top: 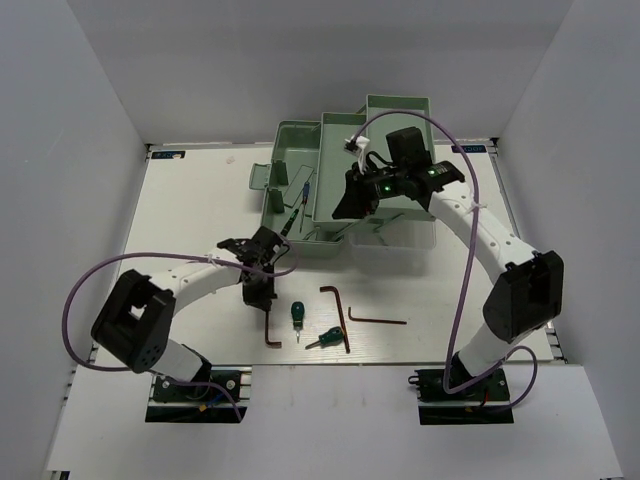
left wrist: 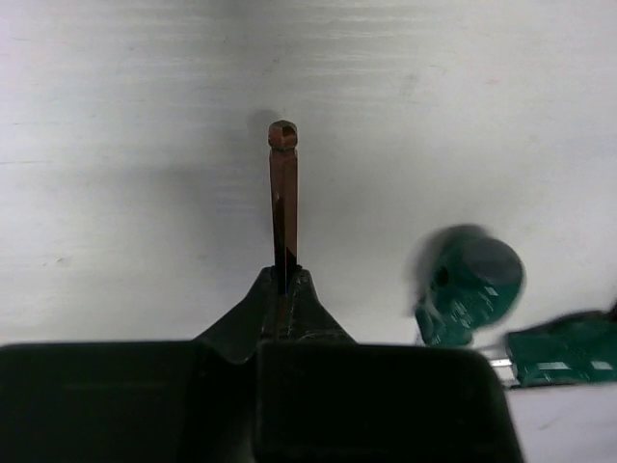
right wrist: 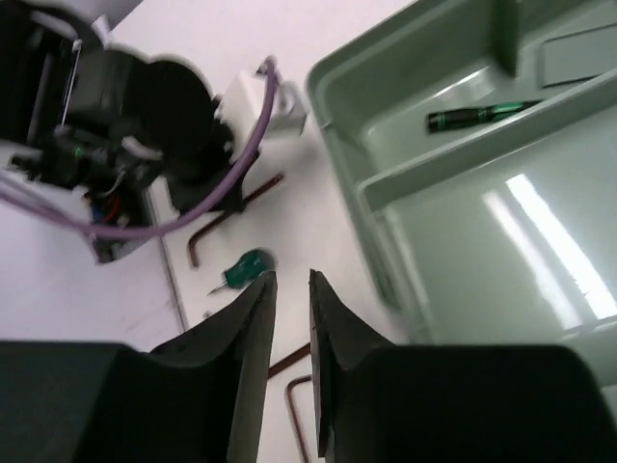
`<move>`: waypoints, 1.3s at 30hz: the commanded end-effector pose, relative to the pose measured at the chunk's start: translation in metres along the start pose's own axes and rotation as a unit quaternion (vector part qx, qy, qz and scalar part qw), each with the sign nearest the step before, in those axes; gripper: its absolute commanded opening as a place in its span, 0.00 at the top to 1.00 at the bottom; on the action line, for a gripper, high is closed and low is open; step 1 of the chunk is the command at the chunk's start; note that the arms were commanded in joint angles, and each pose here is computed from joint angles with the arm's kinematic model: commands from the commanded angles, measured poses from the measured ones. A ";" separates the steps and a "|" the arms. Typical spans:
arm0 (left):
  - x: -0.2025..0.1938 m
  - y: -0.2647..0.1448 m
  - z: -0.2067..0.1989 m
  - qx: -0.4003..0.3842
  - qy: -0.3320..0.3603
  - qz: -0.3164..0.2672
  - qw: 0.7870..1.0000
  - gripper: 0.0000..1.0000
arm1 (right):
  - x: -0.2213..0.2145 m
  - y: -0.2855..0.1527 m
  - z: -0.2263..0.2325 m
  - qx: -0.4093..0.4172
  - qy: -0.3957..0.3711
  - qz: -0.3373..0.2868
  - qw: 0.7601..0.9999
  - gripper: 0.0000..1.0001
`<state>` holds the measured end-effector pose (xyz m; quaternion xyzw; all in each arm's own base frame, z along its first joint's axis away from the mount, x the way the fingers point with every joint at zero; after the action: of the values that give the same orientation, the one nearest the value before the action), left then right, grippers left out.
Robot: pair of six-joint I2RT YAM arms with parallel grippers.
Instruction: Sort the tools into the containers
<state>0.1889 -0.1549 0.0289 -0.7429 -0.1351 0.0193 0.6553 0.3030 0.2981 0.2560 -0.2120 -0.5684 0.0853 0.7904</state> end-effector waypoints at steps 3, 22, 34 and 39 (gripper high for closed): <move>0.039 -0.076 -0.038 -0.096 0.059 -0.099 0.989 1.00 | -0.002 -0.034 0.062 0.108 -0.104 -0.010 0.989 0.57; 0.225 -0.216 -0.196 -0.266 0.074 -0.337 0.900 1.00 | -0.103 -0.066 0.091 0.078 -0.151 0.076 0.983 1.00; 0.277 -0.190 -0.247 -0.268 0.087 -0.346 0.895 1.00 | -0.169 -0.050 0.076 0.029 -0.130 0.175 0.975 0.79; 0.274 -0.164 -0.248 -0.257 0.093 -0.319 0.907 0.63 | -0.172 -0.028 0.062 -0.006 -0.124 0.202 0.972 0.69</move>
<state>0.4791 -0.3178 0.2544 -0.7970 -0.3083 -0.2918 0.4296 0.1647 0.2133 0.1391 -0.2791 -0.5985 0.2866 0.6941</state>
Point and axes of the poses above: each gripper's point midway between its finger pads, its own y axis out along the fingers, its own z axis along the line the jaws close on, x = y × z, the point moved 1 cm from there along -y, back along the fingers, and after that the axes turned 10 degrees about -y, right-handed, at the moved point
